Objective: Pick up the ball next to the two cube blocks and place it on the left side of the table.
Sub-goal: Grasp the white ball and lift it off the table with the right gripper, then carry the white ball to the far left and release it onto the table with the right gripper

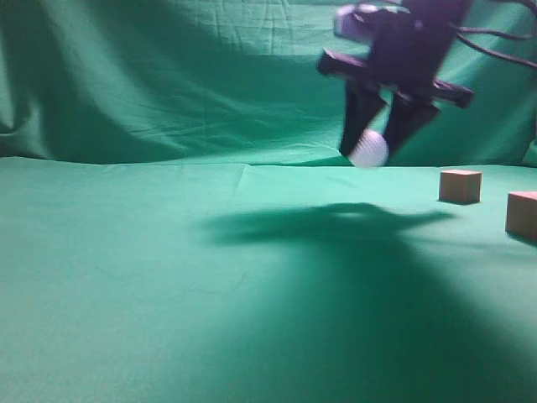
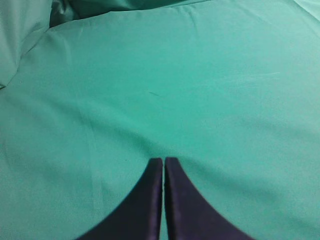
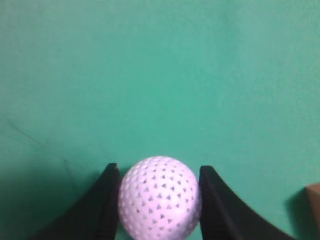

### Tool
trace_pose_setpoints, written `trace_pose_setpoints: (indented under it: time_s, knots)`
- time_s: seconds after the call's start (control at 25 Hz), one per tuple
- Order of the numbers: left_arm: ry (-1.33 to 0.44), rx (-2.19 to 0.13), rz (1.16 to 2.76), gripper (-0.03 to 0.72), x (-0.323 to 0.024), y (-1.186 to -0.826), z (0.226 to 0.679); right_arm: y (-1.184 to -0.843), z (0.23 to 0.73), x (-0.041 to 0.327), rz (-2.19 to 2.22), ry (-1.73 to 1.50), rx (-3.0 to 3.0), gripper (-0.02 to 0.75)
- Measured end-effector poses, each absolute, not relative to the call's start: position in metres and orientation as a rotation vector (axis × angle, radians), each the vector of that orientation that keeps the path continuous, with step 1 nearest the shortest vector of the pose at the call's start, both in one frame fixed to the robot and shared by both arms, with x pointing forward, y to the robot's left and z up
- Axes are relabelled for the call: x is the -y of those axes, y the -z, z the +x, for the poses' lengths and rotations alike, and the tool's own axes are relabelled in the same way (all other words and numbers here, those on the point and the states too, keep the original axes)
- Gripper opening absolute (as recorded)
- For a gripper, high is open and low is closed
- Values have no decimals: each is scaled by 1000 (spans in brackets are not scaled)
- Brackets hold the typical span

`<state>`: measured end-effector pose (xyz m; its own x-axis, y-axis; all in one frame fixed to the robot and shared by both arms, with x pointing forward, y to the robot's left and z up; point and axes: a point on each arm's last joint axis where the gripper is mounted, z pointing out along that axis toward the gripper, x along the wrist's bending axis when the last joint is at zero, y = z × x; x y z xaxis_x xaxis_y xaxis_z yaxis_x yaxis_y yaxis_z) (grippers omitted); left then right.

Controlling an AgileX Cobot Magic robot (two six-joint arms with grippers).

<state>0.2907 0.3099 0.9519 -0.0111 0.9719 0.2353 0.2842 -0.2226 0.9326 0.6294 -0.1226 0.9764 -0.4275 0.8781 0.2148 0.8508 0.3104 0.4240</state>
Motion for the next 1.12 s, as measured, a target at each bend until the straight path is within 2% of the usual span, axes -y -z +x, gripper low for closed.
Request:
trace_pose_setpoints:
  time_s: [0.12,0.2,0.36,0.56,0.72,0.96,1.12]
  knots:
    - [-1268,-1334,1578,0,-310,-952,291,-1009,632,91,1490,-970,-2531,314]
    - [-1268,-1334,1578,0,-310,-952,291,-1026,626,57,1363,-1099,-2544,314]
    - [-1268,-1334,1578,0,-310,-952,291,-1033,611,-17,1152,-1256,-2579,314]
    - [-1268,-1334,1578,0,-310,-952,291,-996,598,-96,983,-1341,-2613,314]
    - [-1268,-1334,1578,0,-310,-952,291,-958,591,-137,922,-1388,-2595,314]
    - [-1268,-1334,1578,0,-310,-952,291,-914,583,-164,901,-1412,-2557,314]
    - [-1268,-1334,1578,0,-310,-952,291,-905,583,-166,900,-1409,-2548,314]
